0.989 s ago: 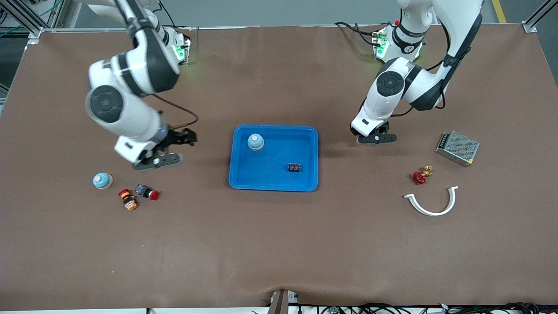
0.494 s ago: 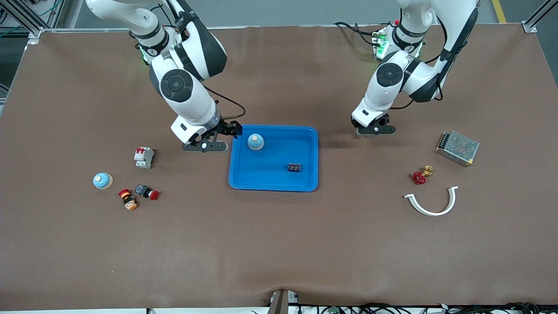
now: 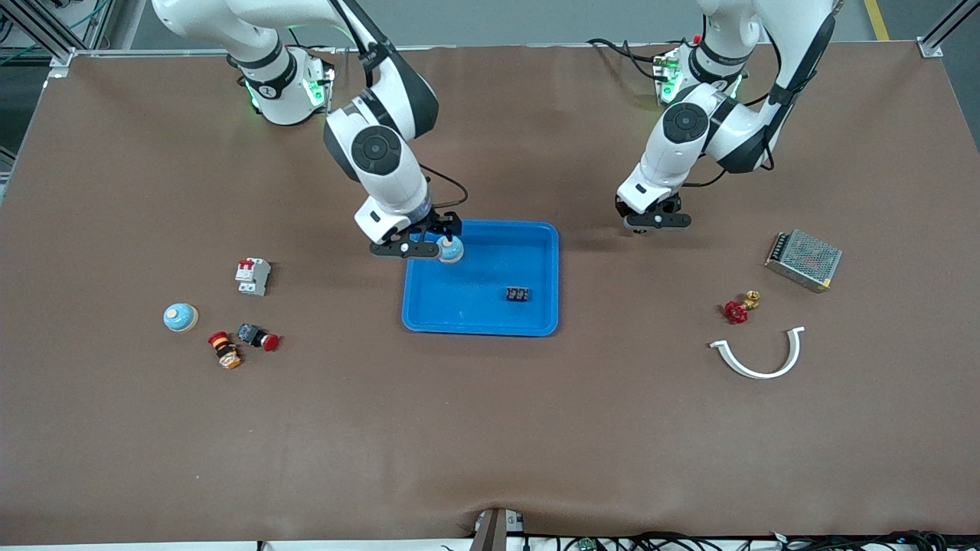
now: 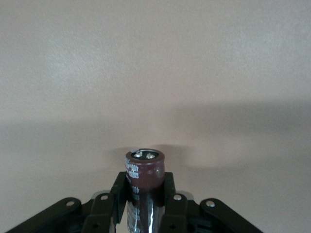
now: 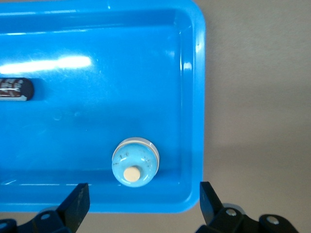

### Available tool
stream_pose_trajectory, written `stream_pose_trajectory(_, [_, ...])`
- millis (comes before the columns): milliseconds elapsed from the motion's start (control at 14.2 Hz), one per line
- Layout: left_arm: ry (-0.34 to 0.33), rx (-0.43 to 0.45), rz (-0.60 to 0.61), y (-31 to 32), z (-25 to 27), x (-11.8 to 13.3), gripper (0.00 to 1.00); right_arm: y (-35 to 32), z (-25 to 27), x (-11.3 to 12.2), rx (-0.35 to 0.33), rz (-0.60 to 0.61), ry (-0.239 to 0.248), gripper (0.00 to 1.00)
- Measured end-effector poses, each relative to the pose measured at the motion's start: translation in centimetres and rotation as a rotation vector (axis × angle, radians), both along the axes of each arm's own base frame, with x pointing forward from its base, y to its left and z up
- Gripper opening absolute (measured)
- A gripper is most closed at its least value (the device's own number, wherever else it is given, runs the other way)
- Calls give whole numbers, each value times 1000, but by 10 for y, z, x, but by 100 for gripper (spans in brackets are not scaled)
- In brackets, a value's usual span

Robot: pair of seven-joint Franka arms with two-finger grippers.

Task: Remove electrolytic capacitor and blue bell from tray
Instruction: 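Move the right gripper back over the second blue bell in the tray, then grasp the second blue bell with the right gripper and lift it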

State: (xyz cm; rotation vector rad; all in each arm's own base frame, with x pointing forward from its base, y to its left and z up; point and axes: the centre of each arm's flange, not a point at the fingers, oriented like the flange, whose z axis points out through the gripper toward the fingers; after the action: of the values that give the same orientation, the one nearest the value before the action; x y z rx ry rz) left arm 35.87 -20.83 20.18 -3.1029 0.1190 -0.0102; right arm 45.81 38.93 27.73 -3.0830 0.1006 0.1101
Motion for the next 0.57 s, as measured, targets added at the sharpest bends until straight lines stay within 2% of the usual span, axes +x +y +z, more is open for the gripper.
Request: stream_pose_trajectory(565, [9,-3,-6,11,-6,-4,34,18,-43,-13,-13,30,2,100])
